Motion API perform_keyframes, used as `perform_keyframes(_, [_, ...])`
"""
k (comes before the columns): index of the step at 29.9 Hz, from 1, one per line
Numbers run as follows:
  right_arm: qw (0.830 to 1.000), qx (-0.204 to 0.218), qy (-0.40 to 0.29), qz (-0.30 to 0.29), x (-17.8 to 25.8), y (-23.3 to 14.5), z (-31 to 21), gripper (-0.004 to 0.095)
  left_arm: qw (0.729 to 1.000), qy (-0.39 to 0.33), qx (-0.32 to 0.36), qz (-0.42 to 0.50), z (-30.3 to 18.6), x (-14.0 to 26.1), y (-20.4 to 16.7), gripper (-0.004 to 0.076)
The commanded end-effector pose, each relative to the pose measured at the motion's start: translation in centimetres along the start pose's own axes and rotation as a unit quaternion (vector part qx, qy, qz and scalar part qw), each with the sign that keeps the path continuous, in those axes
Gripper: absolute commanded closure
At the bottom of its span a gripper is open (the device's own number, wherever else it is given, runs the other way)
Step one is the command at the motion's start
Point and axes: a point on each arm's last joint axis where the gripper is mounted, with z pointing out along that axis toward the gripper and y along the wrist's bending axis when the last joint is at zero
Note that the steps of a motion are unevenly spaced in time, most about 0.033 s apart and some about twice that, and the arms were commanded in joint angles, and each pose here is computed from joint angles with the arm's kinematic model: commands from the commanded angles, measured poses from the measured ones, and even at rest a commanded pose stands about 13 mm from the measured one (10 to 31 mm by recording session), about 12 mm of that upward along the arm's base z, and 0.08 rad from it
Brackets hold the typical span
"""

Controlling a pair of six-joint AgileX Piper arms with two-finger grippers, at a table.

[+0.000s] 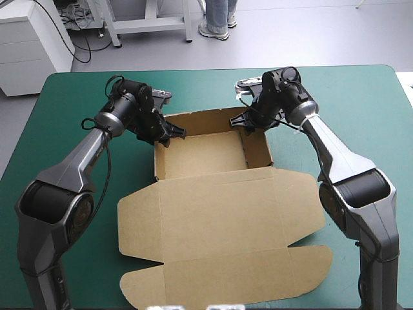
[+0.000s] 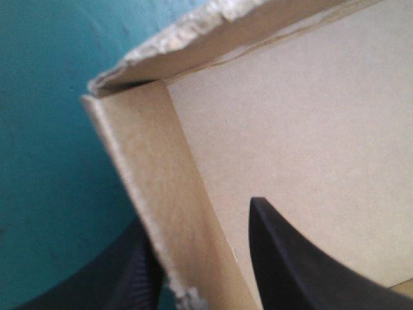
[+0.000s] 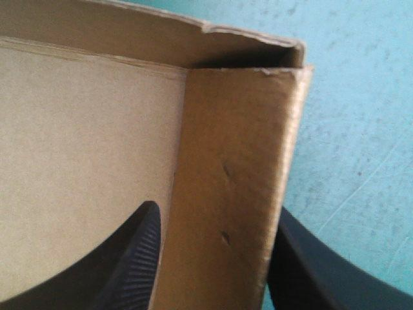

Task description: Fold the box

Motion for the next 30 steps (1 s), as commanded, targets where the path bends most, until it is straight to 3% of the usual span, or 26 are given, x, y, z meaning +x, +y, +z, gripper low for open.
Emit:
perform_keyframes(1, [0.999,-0.012,-0.043,-0.005,-0.3,0.5,-3.9,0.0450,0.999,-0.048,0.002,-0.001,-4.6,-0.3,-0.4,0.0425])
perform_keyframes(9, [0.999,-0.005,-0.054,-0.008,-0.2,0.4,-5.0,0.0446,0.997,-0.065,-0.032,-0.015,-6.3,-0.2,0.2,0.0425])
perform_keyframes(16, [0.995,0.009,-0.100,-0.016,0.4,0.4,-9.5,0.0445,0.995,-0.096,-0.030,-0.010,-9.1,0.5,0.2,0.0423])
perform_keyframes(23, [0.989,-0.008,-0.148,-0.016,1.5,0.9,-14.3,0.0445,0.990,-0.140,-0.026,-0.004,-13.1,1.8,0.3,0.0266])
perform_keyframes(30, [0.980,-0.038,-0.195,-0.016,3.0,1.6,-18.9,0.0446,0.982,-0.186,-0.014,-0.005,-17.2,3.6,0.3,0.0255])
